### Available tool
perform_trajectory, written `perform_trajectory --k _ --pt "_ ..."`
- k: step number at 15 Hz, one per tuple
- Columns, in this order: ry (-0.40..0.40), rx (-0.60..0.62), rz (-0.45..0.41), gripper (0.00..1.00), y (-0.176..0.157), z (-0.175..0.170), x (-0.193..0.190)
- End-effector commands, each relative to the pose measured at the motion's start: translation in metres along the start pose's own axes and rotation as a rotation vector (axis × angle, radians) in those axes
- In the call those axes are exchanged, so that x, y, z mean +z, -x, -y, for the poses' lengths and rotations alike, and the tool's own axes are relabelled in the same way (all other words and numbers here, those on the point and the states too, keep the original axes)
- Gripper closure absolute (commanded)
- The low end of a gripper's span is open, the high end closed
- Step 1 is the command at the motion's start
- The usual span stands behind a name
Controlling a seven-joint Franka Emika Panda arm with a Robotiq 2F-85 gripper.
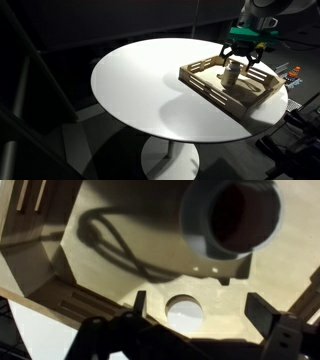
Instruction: Put the lid on the bottle
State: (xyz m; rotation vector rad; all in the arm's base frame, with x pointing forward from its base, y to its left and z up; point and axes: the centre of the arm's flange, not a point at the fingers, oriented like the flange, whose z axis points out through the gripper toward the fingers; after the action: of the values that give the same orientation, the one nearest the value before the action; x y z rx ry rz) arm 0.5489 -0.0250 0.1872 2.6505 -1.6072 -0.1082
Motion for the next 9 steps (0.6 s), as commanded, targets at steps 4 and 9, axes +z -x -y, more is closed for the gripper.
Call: perform_trajectory --k 4,9 --pt "0.007 0.011 -0.016 0.0 -0.001 0.001 0.001" --pt "0.015 0.054 -0.06 0.0 -0.01 0.0 0.009"
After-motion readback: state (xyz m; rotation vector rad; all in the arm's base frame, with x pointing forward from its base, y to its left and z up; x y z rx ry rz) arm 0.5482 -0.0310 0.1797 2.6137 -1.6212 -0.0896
